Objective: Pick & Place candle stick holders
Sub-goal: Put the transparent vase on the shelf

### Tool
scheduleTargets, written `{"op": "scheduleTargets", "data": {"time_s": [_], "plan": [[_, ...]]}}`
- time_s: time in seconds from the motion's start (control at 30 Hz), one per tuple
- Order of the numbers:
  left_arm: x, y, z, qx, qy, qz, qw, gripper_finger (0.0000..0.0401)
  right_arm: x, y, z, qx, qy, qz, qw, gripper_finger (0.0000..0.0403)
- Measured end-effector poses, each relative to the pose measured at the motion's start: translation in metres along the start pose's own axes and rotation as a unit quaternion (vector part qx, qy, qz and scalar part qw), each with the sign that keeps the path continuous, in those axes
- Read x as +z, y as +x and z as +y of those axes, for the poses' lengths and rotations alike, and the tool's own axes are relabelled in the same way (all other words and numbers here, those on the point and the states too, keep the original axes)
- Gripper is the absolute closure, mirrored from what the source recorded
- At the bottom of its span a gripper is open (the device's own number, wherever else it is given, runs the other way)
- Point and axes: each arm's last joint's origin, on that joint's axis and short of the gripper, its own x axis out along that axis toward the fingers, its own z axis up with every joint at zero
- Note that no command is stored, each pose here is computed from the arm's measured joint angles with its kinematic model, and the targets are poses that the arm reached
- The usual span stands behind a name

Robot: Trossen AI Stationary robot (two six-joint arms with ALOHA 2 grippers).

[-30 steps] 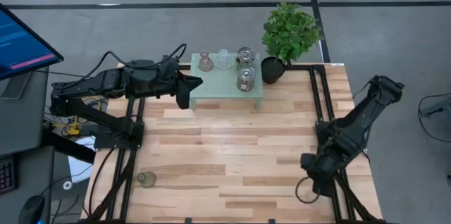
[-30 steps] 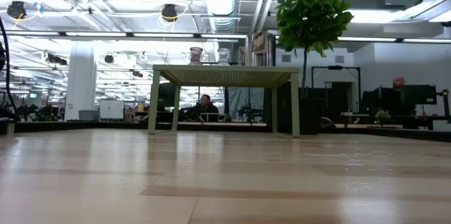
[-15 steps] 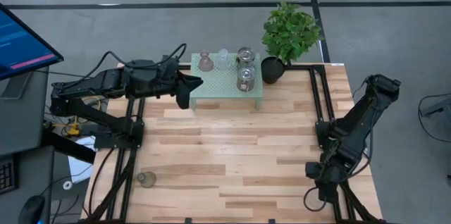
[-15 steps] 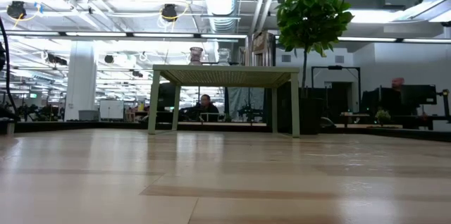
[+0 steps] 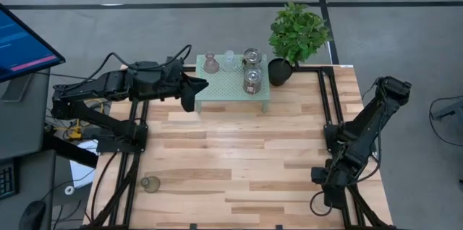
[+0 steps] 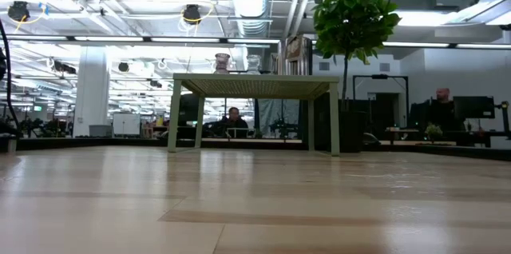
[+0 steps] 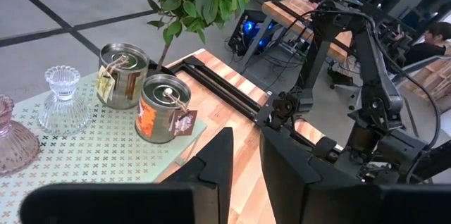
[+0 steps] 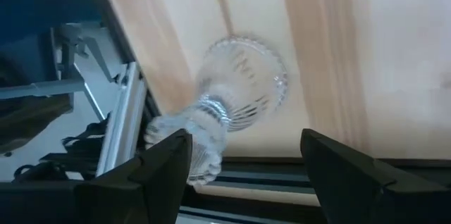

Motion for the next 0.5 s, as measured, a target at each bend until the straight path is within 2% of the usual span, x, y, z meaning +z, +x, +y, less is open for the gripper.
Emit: {"op": "scheduleTargets", "data": {"time_s": [0.17, 0.23, 0.33, 0.5], "plan": [[0.0, 0.0, 0.0, -0.001, -0.004, -0.001, 1.0, 0.0331, 0.0, 0.003, -0.005, -0.013, 0.012, -0.004, 1.0, 0.0149], [0.0, 0.0, 0.0, -0.001, -0.004, -0.001, 1.0, 0.0331, 0.001, 0.003, -0.006, -0.015, 0.015, -0.006, 1.0, 0.0163], [0.0, 0.0, 0.0, -0.001, -0.004, -0.001, 1.0, 0.0332, 0.005, 0.002, -0.007, -0.016, 0.016, -0.008, 1.0, 0.0224], [0.0, 0.0, 0.0, -0.001, -0.004, -0.001, 1.0, 0.0334, 0.012, -0.001, -0.008, -0.01, 0.002, -0.012, 1.0, 0.0367]]}}
